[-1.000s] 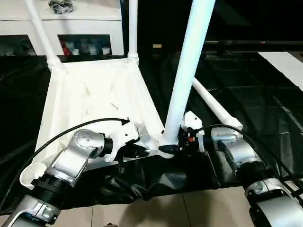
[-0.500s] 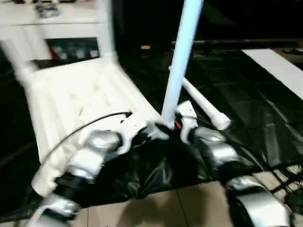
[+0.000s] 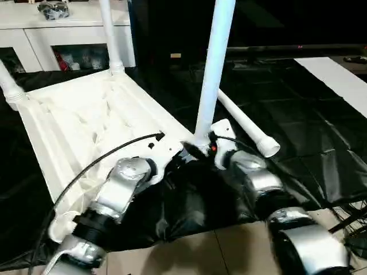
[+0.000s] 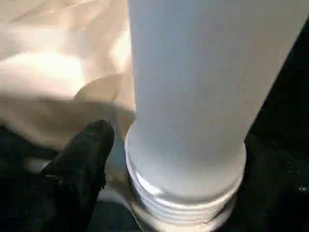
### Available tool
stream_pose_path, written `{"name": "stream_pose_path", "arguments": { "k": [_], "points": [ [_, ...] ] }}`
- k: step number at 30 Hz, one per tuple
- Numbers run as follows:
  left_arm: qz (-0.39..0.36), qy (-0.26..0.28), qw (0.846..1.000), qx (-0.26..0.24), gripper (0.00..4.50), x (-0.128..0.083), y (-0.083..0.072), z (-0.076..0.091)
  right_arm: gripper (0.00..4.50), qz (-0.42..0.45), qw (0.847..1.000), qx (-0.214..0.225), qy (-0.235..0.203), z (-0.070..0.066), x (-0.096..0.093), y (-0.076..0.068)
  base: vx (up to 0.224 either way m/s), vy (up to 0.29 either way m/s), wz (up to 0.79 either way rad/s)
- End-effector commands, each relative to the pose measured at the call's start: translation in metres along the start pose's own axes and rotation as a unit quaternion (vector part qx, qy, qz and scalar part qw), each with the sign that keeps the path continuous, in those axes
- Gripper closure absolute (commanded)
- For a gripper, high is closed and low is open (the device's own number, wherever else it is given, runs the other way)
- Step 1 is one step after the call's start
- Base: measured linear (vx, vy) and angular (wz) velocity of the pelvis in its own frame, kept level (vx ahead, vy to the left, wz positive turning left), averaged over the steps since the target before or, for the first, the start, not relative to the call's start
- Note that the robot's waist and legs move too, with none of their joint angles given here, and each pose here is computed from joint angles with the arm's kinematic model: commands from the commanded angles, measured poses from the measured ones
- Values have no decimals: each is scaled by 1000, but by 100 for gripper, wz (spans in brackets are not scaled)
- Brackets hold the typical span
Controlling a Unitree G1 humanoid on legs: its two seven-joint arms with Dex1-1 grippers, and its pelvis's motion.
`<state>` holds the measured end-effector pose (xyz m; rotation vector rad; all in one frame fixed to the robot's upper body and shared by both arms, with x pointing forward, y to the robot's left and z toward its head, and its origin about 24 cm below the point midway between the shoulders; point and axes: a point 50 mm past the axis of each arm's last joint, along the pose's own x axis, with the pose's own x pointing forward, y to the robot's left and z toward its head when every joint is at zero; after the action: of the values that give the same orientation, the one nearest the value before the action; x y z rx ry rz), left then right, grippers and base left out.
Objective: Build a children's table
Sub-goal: Rotate leg to tighten
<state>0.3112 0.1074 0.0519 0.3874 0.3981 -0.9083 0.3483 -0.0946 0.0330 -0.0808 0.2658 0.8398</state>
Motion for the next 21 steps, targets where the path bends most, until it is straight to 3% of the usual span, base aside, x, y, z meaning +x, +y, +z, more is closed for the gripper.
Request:
{"name": "stream_pose_path", "arguments": {
  "k": [1, 4, 10, 21],
  "points": [
    [-56, -67, 996, 36, 450, 0, -11, 22, 59, 67, 997, -31, -1, 4, 1, 9, 0, 0, 0],
    [-89, -56, 993, 48, 450, -7, -9, 17, 59, 123, 991, -57, 17, 2, -15, 3, 0, 0, 0],
    [-144, -42, 987, 63, 450, -16, -9, 10, 59, 189, 979, -67, 38, 1, -34, -5, 0, 0, 0],
    [-197, -23, 977, 73, 450, -28, -5, 5, 59, 256, 961, -88, 59, 3, -44, -2, 0, 0, 0]
  ]
}}
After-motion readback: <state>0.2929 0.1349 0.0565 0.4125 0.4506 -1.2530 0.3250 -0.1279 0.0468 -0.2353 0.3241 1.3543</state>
